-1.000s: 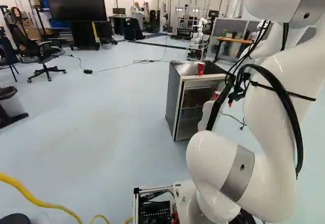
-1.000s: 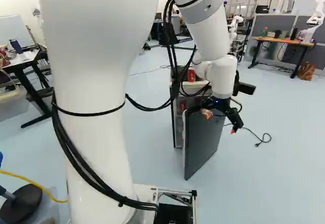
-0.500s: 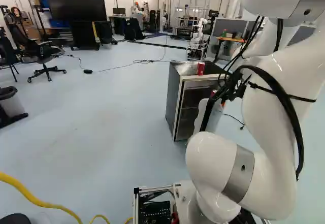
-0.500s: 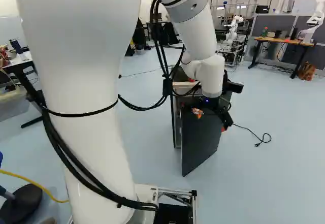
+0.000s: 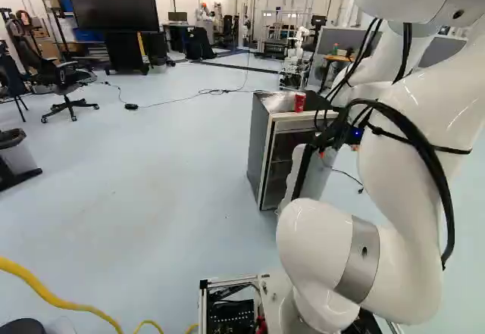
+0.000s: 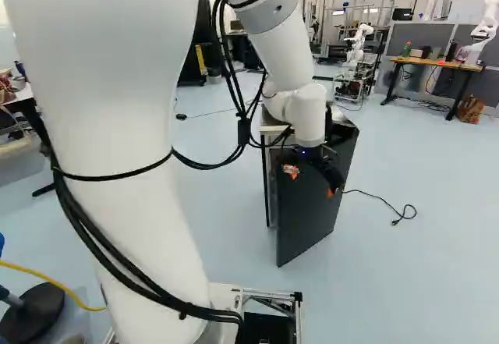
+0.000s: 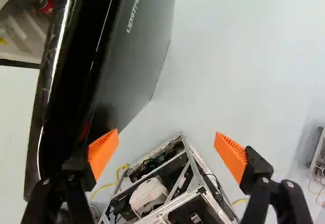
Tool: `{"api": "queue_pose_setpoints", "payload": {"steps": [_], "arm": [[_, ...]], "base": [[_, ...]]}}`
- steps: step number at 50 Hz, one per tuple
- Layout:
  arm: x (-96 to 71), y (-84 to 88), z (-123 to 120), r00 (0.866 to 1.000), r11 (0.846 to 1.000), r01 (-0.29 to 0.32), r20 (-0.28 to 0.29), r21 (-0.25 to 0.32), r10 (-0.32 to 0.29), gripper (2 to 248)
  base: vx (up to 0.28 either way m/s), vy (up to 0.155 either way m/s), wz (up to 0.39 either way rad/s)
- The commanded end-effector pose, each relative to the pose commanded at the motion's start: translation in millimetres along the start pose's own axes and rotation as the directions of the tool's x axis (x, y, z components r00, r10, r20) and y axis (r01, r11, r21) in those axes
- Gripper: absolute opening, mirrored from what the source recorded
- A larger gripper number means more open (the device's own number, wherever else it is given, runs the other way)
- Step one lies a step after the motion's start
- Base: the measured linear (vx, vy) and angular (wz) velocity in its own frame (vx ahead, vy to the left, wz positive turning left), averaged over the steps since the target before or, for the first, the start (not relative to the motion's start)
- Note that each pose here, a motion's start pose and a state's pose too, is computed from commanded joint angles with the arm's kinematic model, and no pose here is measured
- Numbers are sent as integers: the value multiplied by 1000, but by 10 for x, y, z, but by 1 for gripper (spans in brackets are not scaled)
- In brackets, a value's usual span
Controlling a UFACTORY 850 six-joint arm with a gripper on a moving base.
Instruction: Grab a drink from the fridge
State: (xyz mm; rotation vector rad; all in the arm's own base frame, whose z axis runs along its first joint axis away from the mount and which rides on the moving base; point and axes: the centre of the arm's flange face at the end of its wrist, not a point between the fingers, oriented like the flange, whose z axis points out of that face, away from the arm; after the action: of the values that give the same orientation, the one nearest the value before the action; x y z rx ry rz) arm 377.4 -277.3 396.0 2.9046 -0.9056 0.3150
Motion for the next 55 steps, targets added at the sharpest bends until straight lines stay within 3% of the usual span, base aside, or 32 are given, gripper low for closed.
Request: {"api": "queue_pose_setpoints", "payload": {"steps": [30,55], "arm": [[-121,-528,-47,993,993,112,-49,25,-111,247],[-70,-948,-55,976,979,197,-101,44,-192,247]], "base": [[0,0,0],[0,0,0]]}}
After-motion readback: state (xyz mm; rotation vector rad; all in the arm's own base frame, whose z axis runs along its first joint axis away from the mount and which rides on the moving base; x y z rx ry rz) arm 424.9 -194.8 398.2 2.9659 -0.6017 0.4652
